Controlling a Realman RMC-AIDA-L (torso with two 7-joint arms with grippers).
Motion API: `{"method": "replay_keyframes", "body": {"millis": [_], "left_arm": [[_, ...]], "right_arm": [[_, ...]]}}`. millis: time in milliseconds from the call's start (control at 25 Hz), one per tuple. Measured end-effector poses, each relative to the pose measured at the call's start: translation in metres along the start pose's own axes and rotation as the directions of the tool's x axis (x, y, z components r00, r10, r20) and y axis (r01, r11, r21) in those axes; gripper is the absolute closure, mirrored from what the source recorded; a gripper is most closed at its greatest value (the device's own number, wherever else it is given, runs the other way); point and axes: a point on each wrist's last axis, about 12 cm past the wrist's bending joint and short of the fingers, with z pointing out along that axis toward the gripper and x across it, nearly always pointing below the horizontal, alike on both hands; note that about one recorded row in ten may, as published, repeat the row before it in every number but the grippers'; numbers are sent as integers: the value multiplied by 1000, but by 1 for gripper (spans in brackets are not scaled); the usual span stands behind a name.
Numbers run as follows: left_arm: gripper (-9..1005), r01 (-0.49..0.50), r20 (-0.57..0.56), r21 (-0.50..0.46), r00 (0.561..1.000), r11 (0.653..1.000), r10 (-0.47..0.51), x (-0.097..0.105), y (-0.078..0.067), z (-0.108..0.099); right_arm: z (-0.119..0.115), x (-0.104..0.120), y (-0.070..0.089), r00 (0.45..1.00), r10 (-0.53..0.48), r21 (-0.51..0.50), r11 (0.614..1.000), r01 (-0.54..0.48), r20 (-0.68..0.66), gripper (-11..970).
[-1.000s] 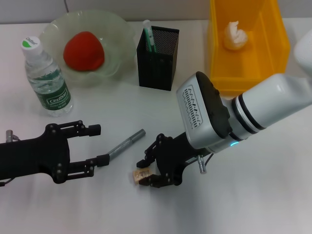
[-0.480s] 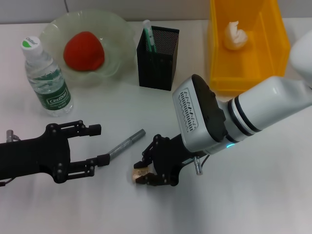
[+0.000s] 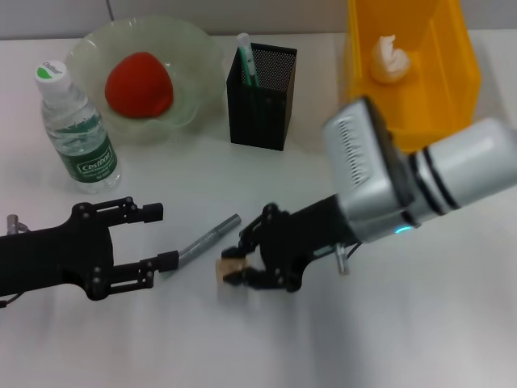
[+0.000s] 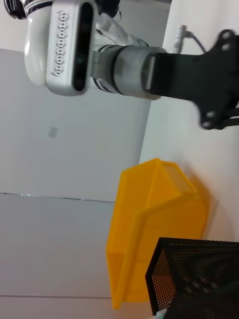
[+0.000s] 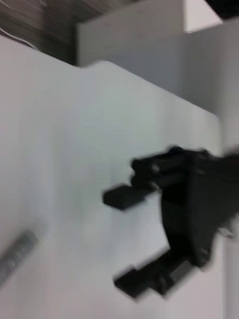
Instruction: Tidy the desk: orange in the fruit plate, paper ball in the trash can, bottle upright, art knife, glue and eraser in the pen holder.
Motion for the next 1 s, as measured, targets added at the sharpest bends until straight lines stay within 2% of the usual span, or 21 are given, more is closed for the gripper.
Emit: {"method": "replay_keyframes", "body": {"millis": [240,560,800,880,920,1000], "left_arm": [[289,3,3,-9,1000,1000,-3,1,0,0],[289,7,24,-21,1000,1000,-7,0,0,4],[289,12,42,-20,999,1000,-11,0,-2,11],[289,14,43,-20,999,1000,-13,0,-2,12],[289,14,43,-20,999,1000,-13,0,-2,12],[289,16,44,-19,999,1000,-15,0,-2,13]], "right_arm": [[-27,12,3,986,11,93,995,-26,166,708],[-42,26,9,941,-14,230,971,-68,339,709],[-52,37,9,881,-64,381,915,-136,469,709],[-58,43,7,855,-88,451,874,-180,511,709],[-58,43,7,855,-88,451,874,-180,511,709],[-62,45,6,843,-102,486,851,-201,528,708]]}}
